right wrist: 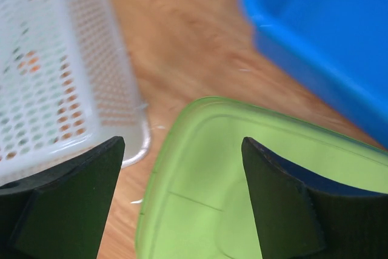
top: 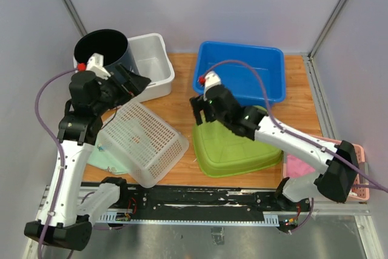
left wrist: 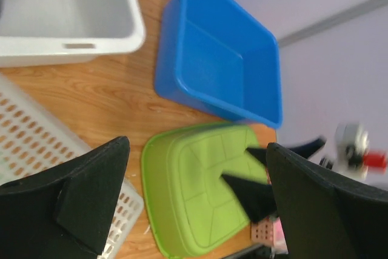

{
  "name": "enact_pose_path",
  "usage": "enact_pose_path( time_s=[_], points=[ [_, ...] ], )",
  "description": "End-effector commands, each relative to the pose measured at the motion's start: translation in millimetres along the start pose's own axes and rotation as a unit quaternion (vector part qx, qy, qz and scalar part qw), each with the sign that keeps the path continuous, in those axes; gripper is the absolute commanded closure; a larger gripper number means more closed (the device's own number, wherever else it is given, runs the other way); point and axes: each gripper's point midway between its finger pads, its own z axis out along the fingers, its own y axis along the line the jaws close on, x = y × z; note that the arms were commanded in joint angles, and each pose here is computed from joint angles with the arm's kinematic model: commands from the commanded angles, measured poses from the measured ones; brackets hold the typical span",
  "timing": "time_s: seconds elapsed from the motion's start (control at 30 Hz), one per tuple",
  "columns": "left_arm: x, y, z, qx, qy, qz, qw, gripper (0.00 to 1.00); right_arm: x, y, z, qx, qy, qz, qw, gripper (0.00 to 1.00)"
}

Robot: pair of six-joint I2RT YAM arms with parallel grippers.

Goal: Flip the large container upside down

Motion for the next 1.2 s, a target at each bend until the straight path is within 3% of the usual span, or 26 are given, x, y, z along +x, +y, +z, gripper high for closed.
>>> enact_pose_path(
  time_s=[0.0,0.17,0.4,0.57,0.83,0.93,1.0,1.17],
  points=[
    [12.0,-42.7,18.5,0.04,0.009,0.062,0.997,0.01,-16.7,-100.2,-11.7,0.141,0.039,0.044,0.988,0.2],
    [6.2,-73.2,27.4,0.052,-0.01,0.112,0.992,0.01,-55.6,-135.2,5.0,0.23,0.034,0.115,0.966,0.23],
    [7.2,-61.0,35.7,0.026,-0.014,0.121,0.992,0.01,-106.1,-136.0,59.5,0.255,0.015,0.144,0.956,0.21],
    [14.7,-52.4,32.2,0.021,-0.01,0.117,0.993,0.01,-101.6,-141.4,113.1,0.278,0.044,0.184,0.942,0.21],
    [10.2,-37.2,13.8,0.007,-0.049,0.102,0.994,0.01,-78.5,-138.8,185.6,0.257,0.032,0.203,0.944,0.22],
    [12.3,-32.5,10.1,0.004,-0.053,0.1,0.994,0.01,-72.0,-135.6,200.0,0.246,0.034,0.199,0.948,0.31],
    [13.8,-30.4,9.6,0.002,-0.051,0.098,0.994,0.01,-68.2,-129.5,209.5,0.227,0.041,0.193,0.954,0.49],
    [14.3,-29.5,9.4,0.002,-0.055,0.089,0.995,0.01,-62.8,-120.9,220.0,0.195,0.048,0.196,0.96,0.67]
  ],
)
